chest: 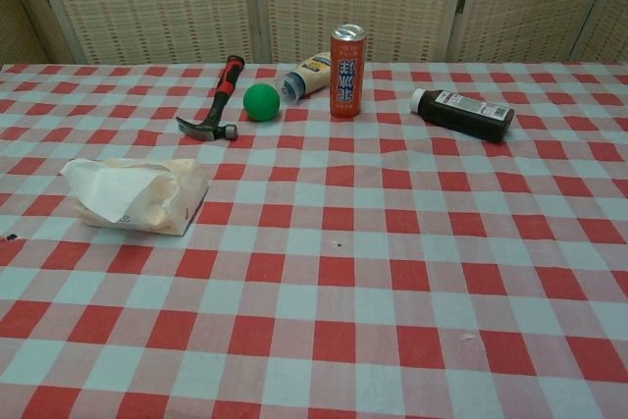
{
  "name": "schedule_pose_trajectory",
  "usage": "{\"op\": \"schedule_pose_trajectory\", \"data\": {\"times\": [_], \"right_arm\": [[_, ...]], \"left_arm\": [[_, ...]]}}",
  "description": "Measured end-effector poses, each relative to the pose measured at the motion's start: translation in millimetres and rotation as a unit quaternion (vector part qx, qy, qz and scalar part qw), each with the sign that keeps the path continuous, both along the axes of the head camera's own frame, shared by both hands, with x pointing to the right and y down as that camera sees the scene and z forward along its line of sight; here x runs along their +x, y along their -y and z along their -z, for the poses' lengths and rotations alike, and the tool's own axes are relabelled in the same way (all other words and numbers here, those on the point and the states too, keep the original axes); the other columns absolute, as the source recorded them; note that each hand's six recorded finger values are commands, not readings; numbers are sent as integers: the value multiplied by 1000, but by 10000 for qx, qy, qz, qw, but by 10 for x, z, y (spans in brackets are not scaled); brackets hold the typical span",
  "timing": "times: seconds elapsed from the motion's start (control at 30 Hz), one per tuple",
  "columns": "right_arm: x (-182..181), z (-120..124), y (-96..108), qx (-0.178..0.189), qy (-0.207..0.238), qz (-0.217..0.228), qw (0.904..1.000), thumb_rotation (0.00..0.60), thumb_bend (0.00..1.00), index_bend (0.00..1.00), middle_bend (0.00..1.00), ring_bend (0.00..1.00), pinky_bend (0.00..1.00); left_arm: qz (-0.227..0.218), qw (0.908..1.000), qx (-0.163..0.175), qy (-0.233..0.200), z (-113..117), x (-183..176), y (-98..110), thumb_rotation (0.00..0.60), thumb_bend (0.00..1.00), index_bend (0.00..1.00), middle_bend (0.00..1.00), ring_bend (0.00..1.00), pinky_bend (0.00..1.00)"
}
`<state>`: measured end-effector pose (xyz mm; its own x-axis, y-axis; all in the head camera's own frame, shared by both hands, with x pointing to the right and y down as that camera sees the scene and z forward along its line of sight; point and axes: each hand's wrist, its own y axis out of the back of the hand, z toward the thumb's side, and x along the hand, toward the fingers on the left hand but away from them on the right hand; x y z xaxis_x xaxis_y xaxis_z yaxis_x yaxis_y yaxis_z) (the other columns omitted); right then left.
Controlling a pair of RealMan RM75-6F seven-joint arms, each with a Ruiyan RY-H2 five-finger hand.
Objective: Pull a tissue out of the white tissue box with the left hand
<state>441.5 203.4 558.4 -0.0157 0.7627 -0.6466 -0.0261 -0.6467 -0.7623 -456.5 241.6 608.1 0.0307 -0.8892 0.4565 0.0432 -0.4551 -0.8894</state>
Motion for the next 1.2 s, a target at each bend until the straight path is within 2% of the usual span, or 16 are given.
{"op": "schedule_pose_trajectory", "data": {"times": [0.2,0.37,0.47,0.73,1.03,1.2], "right_arm": [[-23,7,-24,-30,15,32,10000,600,996,892,799,605,861],[-17,36,-3,44,83,-13,10000,600,995,892,799,605,861],[-3,28,-3,25,53,-26,10000,600,995,892,799,605,861],[-7,87,1,85,147,-56,9998,600,995,892,799,605,861],[2,63,-3,4,108,-37,9999,600,995,892,799,605,861],[4,63,-4,-1,109,-42,9999,600,995,892,799,605,861]], "left_arm": [[-28,10000,37,22,5,30,-7,600,502,581,999,973,1000],[-203,9997,75,-119,-49,188,-24,600,469,318,992,974,1000],[-347,9990,73,-264,-149,350,-41,600,444,220,981,973,1000],[-543,9953,-42,-798,-512,833,-66,600,446,212,978,973,1000],[-347,9923,497,-1079,-774,1140,86,600,446,281,988,973,1000],[-383,9913,534,-1139,-900,1243,137,600,445,296,988,973,1000]]}}
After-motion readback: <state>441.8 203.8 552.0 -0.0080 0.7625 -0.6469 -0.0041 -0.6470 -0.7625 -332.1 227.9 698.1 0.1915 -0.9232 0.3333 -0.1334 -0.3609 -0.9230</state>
